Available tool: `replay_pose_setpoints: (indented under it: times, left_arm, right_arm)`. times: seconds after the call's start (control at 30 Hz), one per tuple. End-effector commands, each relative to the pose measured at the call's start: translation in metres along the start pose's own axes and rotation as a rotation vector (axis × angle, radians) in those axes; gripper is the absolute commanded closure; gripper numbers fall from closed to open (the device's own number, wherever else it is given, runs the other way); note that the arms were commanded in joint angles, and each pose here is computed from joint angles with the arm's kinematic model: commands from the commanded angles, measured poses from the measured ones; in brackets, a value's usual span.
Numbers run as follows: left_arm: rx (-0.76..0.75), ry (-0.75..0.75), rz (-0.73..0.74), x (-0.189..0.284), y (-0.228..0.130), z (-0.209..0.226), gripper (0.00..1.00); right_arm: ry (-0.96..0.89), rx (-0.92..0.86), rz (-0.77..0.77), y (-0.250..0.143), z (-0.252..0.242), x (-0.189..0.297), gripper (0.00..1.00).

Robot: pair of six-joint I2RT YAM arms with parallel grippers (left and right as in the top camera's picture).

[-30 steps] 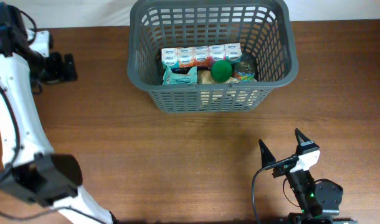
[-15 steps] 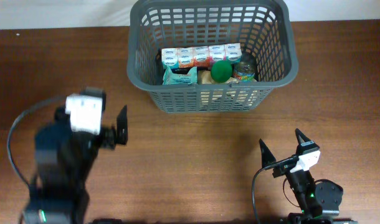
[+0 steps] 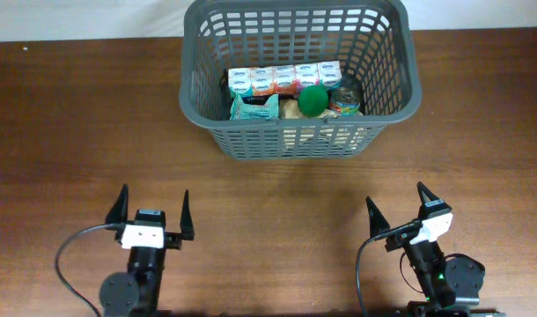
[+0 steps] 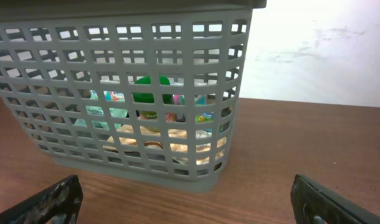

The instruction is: Pack container

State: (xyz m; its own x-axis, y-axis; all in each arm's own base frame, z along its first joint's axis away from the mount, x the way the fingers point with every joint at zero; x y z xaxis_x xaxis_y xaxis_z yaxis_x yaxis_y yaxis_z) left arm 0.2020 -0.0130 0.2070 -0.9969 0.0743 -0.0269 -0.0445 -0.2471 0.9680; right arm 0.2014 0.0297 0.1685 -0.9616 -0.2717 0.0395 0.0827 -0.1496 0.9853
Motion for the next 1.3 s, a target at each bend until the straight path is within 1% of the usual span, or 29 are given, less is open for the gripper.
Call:
replay_pose_setpoints:
  times: [0.0,0.13,0.23,1.27]
  left_arm:
    - [0.008,0.005,0.001,-0.001,-0.016,-0.004,0.01]
    - [0.010,-0.005,0.036,-0.003,-0.030,-0.007,0.01]
    - [0.011,-0.021,0.097,-0.002,-0.045,-0.011,0.01]
    - [0.011,-0.020,0.101,-0.002,-0.045,-0.011,0.01]
  right_arm:
    - [0.007,-0.009,0.005,-0.003,0.001,0.000,0.01]
    - [0.007,-0.009,0.005,-0.003,0.001,0.000,0.01]
    - [0.007,-0.009,0.005,-0.003,0.001,0.000,0.01]
    - [0.007,-0.009,0.005,-0.003,0.001,0.000,0.01]
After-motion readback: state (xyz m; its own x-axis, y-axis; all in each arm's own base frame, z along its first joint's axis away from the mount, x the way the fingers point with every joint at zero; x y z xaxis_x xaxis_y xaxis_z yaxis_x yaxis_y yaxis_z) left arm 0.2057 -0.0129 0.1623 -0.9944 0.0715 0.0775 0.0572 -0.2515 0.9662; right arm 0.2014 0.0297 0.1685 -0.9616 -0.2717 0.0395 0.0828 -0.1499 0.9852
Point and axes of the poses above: each gripper's point midway between its finger pads, its own x axis back along the fingers, its own z axis along the line the jaws close on, y = z × x, the point moved 4 cm from there along x, back along the fingers, and after that the axes turned 7 degrees about -x, right-handed, at the moved point
